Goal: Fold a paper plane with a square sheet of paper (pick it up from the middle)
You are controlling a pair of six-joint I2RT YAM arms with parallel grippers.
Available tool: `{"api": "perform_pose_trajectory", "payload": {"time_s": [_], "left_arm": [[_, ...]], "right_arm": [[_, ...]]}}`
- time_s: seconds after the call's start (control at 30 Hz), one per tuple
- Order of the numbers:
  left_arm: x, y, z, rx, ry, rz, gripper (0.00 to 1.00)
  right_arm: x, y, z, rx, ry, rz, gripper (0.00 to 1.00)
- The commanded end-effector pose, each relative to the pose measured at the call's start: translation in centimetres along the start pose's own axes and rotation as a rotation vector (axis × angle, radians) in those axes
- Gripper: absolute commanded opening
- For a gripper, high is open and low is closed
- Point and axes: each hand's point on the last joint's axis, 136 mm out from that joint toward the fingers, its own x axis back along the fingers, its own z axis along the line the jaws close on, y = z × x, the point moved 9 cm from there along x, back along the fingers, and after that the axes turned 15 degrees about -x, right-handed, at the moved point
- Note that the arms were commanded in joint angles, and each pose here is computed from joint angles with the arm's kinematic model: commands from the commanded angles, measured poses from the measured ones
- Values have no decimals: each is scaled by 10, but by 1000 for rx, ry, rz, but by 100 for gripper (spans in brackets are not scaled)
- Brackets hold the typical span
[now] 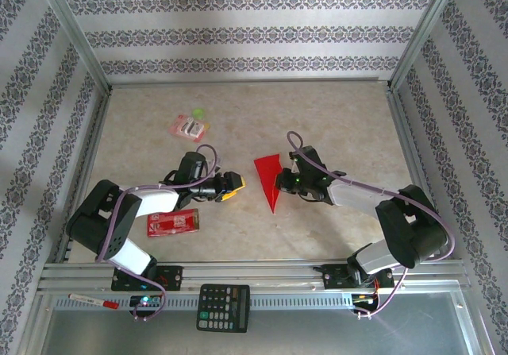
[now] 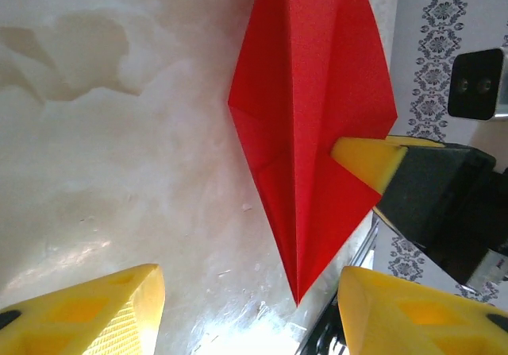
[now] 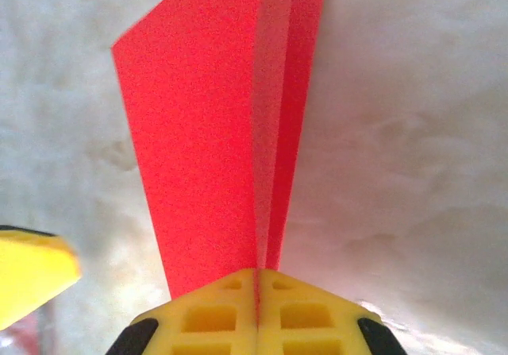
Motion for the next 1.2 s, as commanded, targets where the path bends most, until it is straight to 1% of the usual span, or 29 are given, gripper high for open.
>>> {"api": "perform_pose_trajectory", "payload": {"time_s": [0.0, 0.2, 0.43, 0.73, 1.03, 1.1, 1.17], "left_arm": [[-9, 8, -9, -6, -60, -19, 60], [-20, 6, -7, 31, -56, -11, 57], [-30, 14, -11, 55, -121, -15, 54], [-40, 24, -3, 97, -160, -34, 44], [-38, 34, 2, 113, -171, -49, 44], [-40, 36, 2, 108, -168, -42, 41], [-42, 38, 1, 105, -175, -39, 36]], "right_arm": [[-1, 0, 14, -50, 178, 45, 0], [-6, 0, 9, -114, 235, 53, 0], [-8, -1, 7, -124, 241, 61, 0], [-8, -2, 5, -121, 238, 66, 0], [-11, -1, 2, -122, 230, 71, 0], [-11, -1, 2, -121, 231, 75, 0], [-11, -1, 2, -121, 232, 76, 0]]}}
